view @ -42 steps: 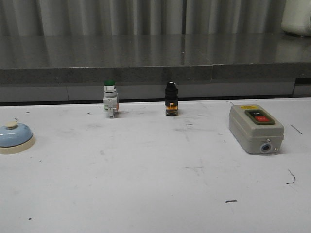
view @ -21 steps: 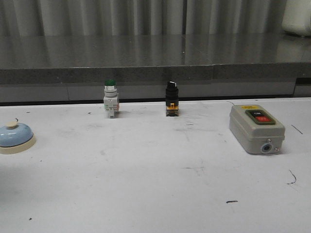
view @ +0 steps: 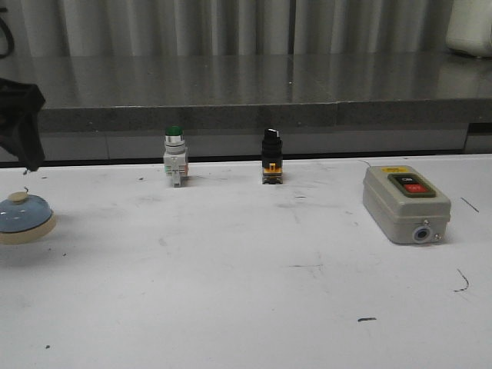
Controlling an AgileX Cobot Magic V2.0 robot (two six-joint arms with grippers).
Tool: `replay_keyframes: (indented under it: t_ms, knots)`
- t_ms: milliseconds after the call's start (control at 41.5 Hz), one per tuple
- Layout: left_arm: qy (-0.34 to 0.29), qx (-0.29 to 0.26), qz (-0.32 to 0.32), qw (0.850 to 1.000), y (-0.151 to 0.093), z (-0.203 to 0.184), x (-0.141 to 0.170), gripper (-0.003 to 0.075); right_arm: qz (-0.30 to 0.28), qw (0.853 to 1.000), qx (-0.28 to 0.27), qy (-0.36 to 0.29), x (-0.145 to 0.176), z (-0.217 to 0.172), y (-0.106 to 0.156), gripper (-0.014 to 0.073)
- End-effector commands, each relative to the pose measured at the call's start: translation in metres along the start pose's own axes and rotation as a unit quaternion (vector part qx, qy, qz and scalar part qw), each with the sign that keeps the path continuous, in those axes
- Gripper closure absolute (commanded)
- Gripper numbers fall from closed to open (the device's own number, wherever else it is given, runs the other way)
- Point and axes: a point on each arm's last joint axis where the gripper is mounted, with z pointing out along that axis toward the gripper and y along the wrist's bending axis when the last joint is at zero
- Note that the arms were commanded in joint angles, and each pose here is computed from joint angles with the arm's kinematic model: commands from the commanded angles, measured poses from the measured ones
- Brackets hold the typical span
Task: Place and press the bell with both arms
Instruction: 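Lower the left gripper over the blue desk bell and grasp it, then lift the bell with the left gripper and carry it toward table center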
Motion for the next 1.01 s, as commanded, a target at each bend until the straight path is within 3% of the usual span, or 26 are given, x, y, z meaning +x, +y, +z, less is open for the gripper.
replay_keyframes:
  t_ms: [0,578,819,988]
  knots:
    - [-0.032,-0.002,0.007,0.999,-0.002,0.001,-0.017,0.0164,-0.003,0.999,0.004,-0.049,-0.016,-0.005,0.0,0.0074]
    - [0.003,-0.01,0.01,1.0,0.002,0.064,-0.019,0.0172,-0.003,0.999,0.004,-0.05,-0.016,-0.005,0.0,0.0074]
    - [0.012,-0.01,0.01,1.0,0.002,0.064,-0.017,0.0335,-0.003,0.999,0.004,-0.05,-0.016,-0.005,0.0,0.0074]
    - [0.012,-0.008,0.014,1.0,-0.001,0.055,-0.018,0.035,-0.003,0.999,0.004,-0.05,-0.016,-0.005,0.0,0.0074]
